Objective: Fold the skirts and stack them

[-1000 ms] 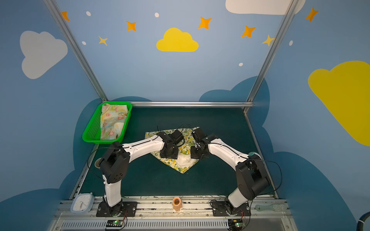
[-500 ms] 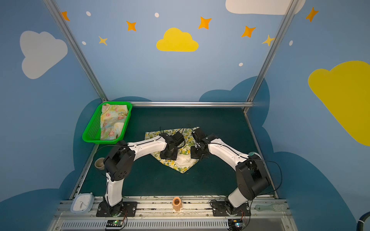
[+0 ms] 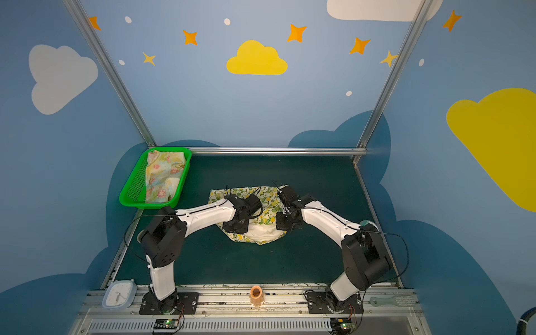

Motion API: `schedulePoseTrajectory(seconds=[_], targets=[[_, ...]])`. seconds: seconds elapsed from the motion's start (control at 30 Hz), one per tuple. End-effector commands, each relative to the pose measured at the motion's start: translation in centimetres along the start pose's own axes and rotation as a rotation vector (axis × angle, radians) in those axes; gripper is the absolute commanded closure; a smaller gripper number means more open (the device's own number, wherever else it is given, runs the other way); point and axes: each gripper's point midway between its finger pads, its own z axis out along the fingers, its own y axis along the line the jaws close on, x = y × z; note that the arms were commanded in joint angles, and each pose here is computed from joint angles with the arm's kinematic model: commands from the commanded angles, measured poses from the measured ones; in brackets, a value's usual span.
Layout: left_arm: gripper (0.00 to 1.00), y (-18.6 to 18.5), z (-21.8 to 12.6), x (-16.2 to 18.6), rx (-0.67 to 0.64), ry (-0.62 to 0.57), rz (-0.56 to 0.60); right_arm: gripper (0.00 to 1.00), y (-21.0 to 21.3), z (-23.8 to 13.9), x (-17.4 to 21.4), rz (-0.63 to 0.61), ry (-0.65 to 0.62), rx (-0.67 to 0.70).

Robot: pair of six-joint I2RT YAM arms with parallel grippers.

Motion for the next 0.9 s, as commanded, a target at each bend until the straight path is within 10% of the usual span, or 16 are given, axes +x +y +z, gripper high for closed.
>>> schedulePoseTrajectory(seconds=[0.0, 0.37, 0.67, 0.87], targets=[[0.67, 2.3, -0.8, 0.0, -0.041, -0.019, -0.050, 1.00, -0.3, -0.5, 0.4, 0.002, 0.000, 0.006], [0.72, 2.8, 0.0, 0.1, 0.025, -0.042, -0.138, 1.00, -0.2, -0.6, 0.4, 0.003, -0.001, 0.000], [0.50, 1.0, 0.4, -1.4, 0.066, -0.060, -0.096, 1.00, -0.2, -0.4, 0.3, 0.003, 0.000, 0.001], [0.71, 0.5, 1.2, -1.9, 0.064, -0.047, -0.078, 1.00, -0.2, -0.2, 0.3, 0.007, 0.004, -0.002]])
